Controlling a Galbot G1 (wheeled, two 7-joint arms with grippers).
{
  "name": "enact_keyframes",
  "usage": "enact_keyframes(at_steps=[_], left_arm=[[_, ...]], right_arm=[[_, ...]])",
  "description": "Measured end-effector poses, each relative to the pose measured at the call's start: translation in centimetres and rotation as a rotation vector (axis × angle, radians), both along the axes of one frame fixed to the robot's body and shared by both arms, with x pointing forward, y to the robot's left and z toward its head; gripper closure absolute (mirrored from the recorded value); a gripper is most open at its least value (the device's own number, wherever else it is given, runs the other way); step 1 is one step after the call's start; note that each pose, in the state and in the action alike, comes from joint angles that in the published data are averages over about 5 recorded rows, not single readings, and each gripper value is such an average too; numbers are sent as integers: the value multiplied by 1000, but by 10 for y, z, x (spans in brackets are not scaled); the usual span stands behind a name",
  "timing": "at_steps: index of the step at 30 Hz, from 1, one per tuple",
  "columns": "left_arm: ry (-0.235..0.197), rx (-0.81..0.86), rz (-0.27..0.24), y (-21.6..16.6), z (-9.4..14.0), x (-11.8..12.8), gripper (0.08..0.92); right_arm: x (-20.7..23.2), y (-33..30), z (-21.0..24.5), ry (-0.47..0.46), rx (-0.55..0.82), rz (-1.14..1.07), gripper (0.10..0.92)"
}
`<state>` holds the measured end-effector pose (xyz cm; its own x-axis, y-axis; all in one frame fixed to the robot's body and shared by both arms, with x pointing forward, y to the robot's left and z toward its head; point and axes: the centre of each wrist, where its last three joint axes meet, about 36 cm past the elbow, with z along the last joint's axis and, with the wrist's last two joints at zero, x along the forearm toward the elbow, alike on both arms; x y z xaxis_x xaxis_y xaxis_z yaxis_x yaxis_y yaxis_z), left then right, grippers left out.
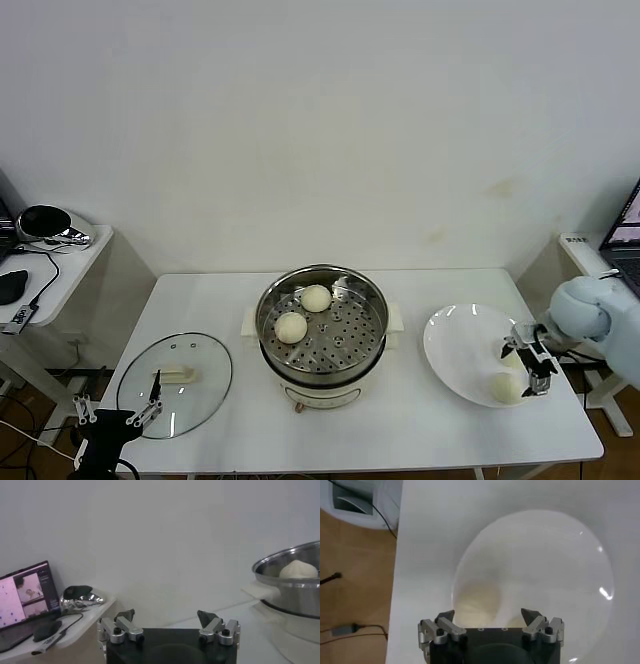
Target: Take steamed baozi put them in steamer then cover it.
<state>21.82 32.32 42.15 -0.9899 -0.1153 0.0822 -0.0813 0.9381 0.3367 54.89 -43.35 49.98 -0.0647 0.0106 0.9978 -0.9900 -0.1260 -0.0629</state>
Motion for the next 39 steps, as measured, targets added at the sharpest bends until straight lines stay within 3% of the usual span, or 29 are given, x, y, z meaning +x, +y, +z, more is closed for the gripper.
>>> enact_keyframes(at_steps=[9, 25, 39], left_arm=[[3, 1, 5, 2, -3, 1, 177], [0, -1, 6, 1, -1, 1, 177], [-9, -8, -3, -2, 0, 2, 177]], right_arm=[[7, -3, -20, 23, 5, -32, 208], [11, 0, -30, 36, 15, -55, 437], [22, 3, 20, -9, 40, -55, 451]])
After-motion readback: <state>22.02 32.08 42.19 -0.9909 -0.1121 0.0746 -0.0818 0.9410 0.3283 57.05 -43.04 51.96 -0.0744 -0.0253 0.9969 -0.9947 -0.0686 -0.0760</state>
